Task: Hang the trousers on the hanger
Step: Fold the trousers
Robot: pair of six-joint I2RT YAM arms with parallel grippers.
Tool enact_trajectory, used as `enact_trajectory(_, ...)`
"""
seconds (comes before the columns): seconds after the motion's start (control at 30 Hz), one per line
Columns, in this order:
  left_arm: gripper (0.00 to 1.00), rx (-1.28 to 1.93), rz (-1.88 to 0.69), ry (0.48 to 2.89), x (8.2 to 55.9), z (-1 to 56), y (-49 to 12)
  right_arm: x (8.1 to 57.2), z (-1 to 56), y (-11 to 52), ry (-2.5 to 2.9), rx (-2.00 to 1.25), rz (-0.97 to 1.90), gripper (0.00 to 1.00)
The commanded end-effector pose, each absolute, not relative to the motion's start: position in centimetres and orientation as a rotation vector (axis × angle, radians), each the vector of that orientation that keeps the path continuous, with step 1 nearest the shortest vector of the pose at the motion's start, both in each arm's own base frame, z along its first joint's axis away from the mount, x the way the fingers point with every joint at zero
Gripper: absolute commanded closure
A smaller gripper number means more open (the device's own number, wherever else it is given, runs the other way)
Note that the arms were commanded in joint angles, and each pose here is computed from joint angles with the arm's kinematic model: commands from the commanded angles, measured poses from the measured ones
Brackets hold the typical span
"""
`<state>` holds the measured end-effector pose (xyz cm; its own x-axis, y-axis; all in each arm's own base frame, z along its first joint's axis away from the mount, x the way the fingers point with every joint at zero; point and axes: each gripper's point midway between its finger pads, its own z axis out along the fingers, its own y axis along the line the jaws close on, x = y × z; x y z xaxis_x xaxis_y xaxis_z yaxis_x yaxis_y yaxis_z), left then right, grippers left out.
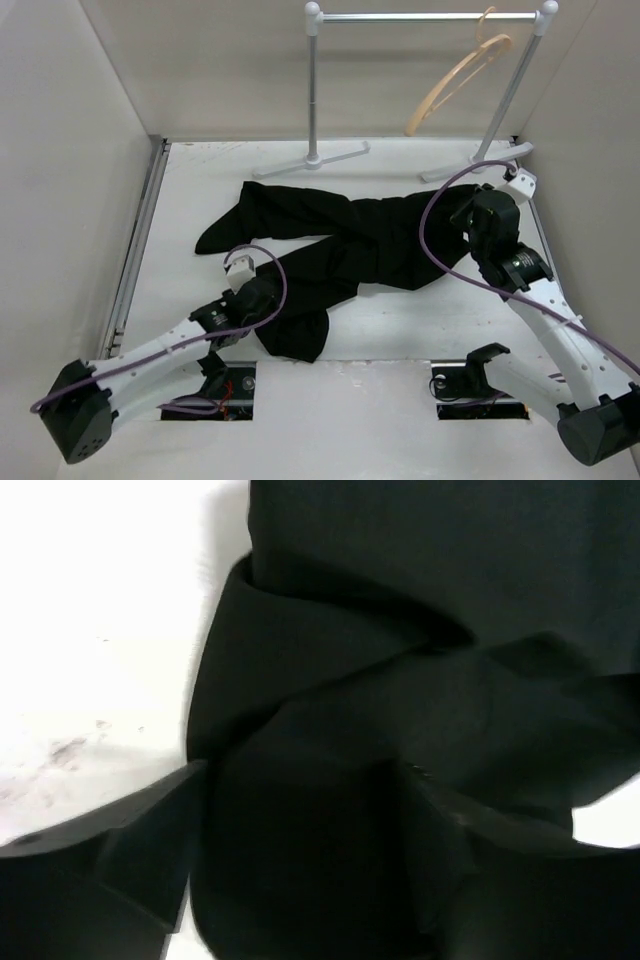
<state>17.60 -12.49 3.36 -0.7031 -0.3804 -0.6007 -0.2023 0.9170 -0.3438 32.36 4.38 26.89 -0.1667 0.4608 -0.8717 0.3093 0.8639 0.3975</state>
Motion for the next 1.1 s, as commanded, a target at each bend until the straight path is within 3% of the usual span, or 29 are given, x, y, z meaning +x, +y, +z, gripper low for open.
enact_trajectory(0.0,0.48,-0.479,-0.327,2.321,19.7,3.3,-13.8,33.0,28.9,5.2,1.697,0.601,0.244,0.93)
enact_trajectory(0.07,0.76,-0.507,-0.270,2.334,20.3,2.4,-13.1,33.0,28.7,5.1,1.694,0.604,0.243,0.92)
enact_trajectory(0.13,0.88,-0.576,-0.234,2.248,22.2,4.4,-11.0,32.9,28.3,4.7,1.693,0.615,0.231,0.92)
enact_trajectory(0.23,0.89,-0.758,-0.184,1.945,25.4,12.9,-4.6,32.7,27.5,2.9,1.683,0.661,0.195,0.92)
enact_trajectory(0.37,0.87,-0.935,0.048,1.685,25.9,21.2,4.9,32.7,26.7,0.5,1.675,0.752,0.173,0.92)
enact_trajectory(0.43,0.76,-0.996,0.095,1.660,26.7,21.9,7.3,33.2,25.7,-0.4,1.685,0.807,0.169,0.92)
enact_trajectory(0.47,0.62,-1.028,0.107,1.666,27.2,21.4,8.0,33.9,24.9,-0.9,1.694,0.837,0.164,0.90)
enact_trajectory(0.57,0.08,-1.103,0.098,1.673,28.8,20.4,8.9,36.2,23.1,-2.1,1.743,0.889,0.129,0.64)
enact_trajectory(0.6,0.00,-1.105,0.085,1.654,29.1,20.9,8.9,36.5,23.2,-2.2,1.740,0.894,0.123,0.49)
enact_trajectory(0.67,0.00,-1.071,0.059,1.633,29.2,22.6,8.3,36.2,24.4,-2.5,1.704,0.887,0.125,0.20)
enact_trajectory(0.73,0.00,-1.000,0.020,1.650,28.9,23.3,6.6,35.0,25.1,-2.4,1.665,0.878,0.131,0.10)
enact_trajectory(0.8,0.00,-0.926,0.013,1.709,28.2,22.2,5.1,33.3,23.9,-1.7,1.676,0.861,0.121,0.08)
enact_trajectory(0.83,0.00,-0.909,0.017,1.741,27.5,21.1,4.7,32.4,23.0,-1.7,1.677,0.860,0.103,0.09)
enact_trajectory(0.87,0.00,-0.905,0.016,1.763,26.9,20.1,4.6,31.4,21.9,-1.6,1.685,0.854,0.088,0.19)
enact_trajectory(0.9,0.00,-0.900,0.009,1.796,26.0,18.5,4.2,30.7,20.7,-1.4,1.702,0.848,0.084,0.36)
enact_trajectory(0.93,0.05,-0.903,-0.002,1.819,25.1,16.8,3.9,29.9,19.3,-1.1,1.730,0.848,0.083,0.68)
enact_trajectory(0.97,0.22,-0.928,-0.019,1.837,24.2,15.0,3.7,29.1,17.6,-0.8,1.758,0.869,0.093,0.89)
enact_trajectory(1.0,0.41,-0.949,-0.034,1.863,23.4,13.2,3.3,28.5,16.3,-0.7,1.785,0.898,0.102,0.95)
enact_trajectory(1.03,0.53,-0.966,-0.068,1.900,22.9,11.5,2.5,27.6,14.5,-0.5,1.825,0.939,0.111,0.95)
enact_trajectory(1.07,0.56,-0.966,-0.106,1.938,22.6,10.2,1.6,26.9,13.1,-0.5,1.854,0.965,0.110,0.92)
